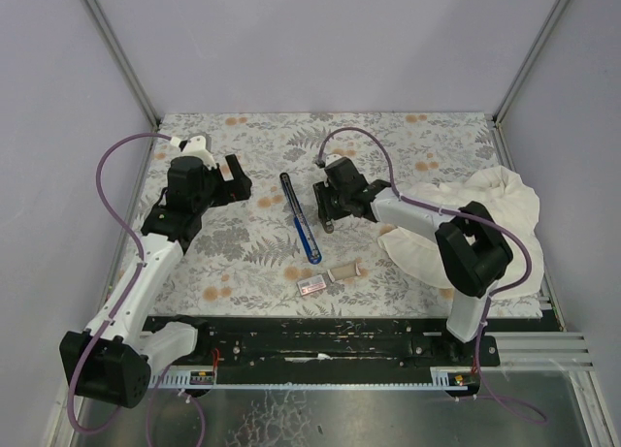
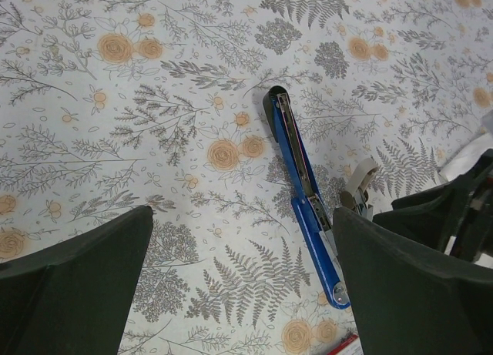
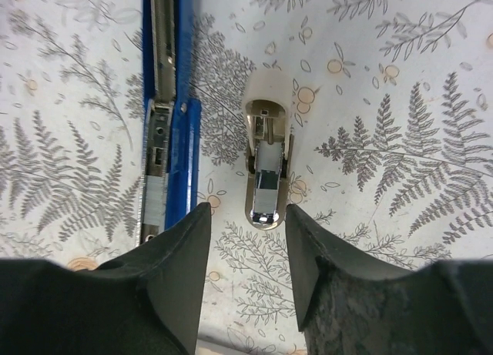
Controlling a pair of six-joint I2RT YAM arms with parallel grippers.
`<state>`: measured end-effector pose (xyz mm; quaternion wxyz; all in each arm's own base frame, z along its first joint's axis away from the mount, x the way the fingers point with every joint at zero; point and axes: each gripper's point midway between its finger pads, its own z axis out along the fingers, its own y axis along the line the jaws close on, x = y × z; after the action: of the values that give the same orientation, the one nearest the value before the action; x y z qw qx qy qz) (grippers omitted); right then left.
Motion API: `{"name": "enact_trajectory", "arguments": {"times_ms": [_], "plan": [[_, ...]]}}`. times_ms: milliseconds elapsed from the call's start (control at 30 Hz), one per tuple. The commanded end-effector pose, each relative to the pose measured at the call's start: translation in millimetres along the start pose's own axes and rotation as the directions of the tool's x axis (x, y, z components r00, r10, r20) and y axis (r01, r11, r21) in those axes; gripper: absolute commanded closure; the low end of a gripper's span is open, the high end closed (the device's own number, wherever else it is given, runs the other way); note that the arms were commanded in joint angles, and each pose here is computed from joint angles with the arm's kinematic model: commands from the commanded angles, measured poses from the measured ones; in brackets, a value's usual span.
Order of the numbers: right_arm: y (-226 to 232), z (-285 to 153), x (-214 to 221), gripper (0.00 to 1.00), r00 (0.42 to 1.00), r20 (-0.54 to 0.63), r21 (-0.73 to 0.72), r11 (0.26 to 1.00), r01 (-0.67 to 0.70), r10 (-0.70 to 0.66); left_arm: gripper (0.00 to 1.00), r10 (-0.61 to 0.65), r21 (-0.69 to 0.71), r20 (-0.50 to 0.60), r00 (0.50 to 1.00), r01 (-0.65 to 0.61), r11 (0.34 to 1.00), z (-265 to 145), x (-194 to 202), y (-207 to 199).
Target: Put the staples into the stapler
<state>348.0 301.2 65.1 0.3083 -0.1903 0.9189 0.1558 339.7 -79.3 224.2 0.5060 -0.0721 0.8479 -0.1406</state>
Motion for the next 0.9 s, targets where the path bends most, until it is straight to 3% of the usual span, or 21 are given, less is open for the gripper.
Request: {"name": "enact_trajectory", "arguments": {"times_ms": [0,267,867], "plan": [[1,-18,-19,0.55,0.997,0.060,-0.002,0.999,-0.043,0.043,0.00,-0.005,0.039,0.018,1.000,0.004,0.999,5,-4,-6],[2,-1,-14,0.80,0.997,0.032,-0.026,0.997,-0.067,0.068,0.01,-0.005,0.044,-0.004,1.000,0.005,0.999,9,1,-6],[-12,27,22,0.84,0.996,-0.063,0.031,0.998,-0.063,0.065,0.01,-0.010,0.059,-0.031,0.999,0.012,0.998,14,6,-8]]}}
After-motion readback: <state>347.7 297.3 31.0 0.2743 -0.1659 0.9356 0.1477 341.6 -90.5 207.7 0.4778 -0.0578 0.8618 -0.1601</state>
